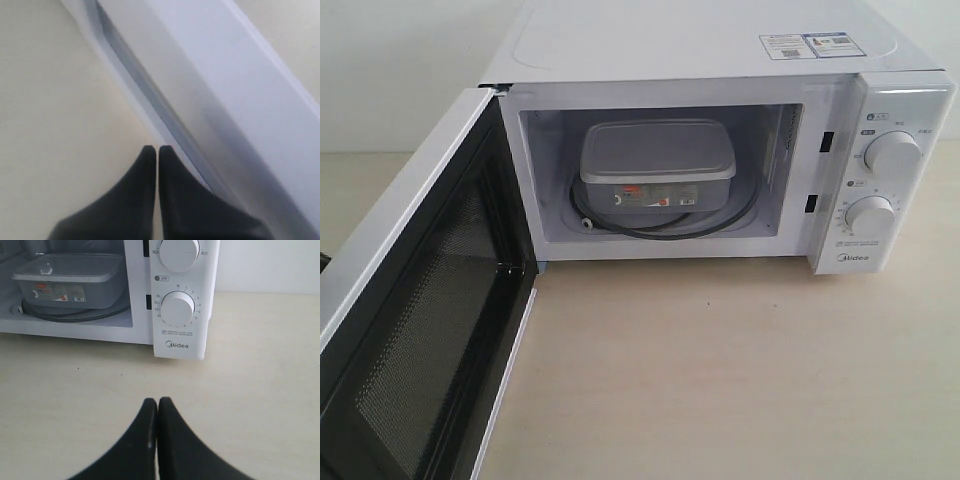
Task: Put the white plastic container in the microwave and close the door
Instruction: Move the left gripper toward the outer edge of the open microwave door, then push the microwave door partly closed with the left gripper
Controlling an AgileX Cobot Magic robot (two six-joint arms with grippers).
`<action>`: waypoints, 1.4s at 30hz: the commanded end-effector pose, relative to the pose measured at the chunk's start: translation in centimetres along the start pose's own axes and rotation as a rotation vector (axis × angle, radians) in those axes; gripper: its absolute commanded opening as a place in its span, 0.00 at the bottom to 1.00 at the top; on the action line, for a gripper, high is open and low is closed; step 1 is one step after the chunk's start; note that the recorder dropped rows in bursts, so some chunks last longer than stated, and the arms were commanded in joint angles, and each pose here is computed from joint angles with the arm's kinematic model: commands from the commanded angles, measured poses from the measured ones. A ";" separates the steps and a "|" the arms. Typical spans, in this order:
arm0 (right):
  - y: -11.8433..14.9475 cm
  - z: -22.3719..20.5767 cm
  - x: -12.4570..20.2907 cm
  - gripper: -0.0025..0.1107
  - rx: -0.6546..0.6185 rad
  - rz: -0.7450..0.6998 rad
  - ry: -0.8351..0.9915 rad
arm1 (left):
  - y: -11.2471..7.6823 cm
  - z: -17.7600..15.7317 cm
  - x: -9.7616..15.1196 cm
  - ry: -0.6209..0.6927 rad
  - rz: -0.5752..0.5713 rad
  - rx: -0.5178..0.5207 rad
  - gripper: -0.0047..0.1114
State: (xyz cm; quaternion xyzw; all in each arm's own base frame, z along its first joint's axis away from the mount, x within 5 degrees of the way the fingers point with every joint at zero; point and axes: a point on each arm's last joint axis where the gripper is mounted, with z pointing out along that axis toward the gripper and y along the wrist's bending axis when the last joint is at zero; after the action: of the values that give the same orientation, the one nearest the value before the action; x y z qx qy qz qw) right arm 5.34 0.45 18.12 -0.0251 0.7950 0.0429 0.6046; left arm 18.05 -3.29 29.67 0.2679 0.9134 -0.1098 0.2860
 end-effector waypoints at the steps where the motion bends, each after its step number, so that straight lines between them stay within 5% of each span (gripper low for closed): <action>1: 0.0 0.0 -0.1 0.02 0.004 -0.003 -0.009 | -0.6 1.2 -0.8 -0.008 0.053 0.075 0.07; 21: 0.0 0.0 -0.1 0.02 0.004 -0.003 -0.009 | -1.9 6.1 -3.9 -0.135 0.067 0.185 0.07; 42: 0.0 0.0 -0.1 0.02 0.004 -0.003 -0.009 | -2.3 10.1 -6.7 -0.317 -0.078 0.104 0.07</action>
State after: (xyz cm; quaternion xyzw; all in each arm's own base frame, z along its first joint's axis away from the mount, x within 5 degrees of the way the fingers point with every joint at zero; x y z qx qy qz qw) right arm 5.34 0.45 18.12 -0.0243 0.7950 0.0435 0.6045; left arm 25.56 -11.67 25.27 0.2449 0.8641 -0.2146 0.3839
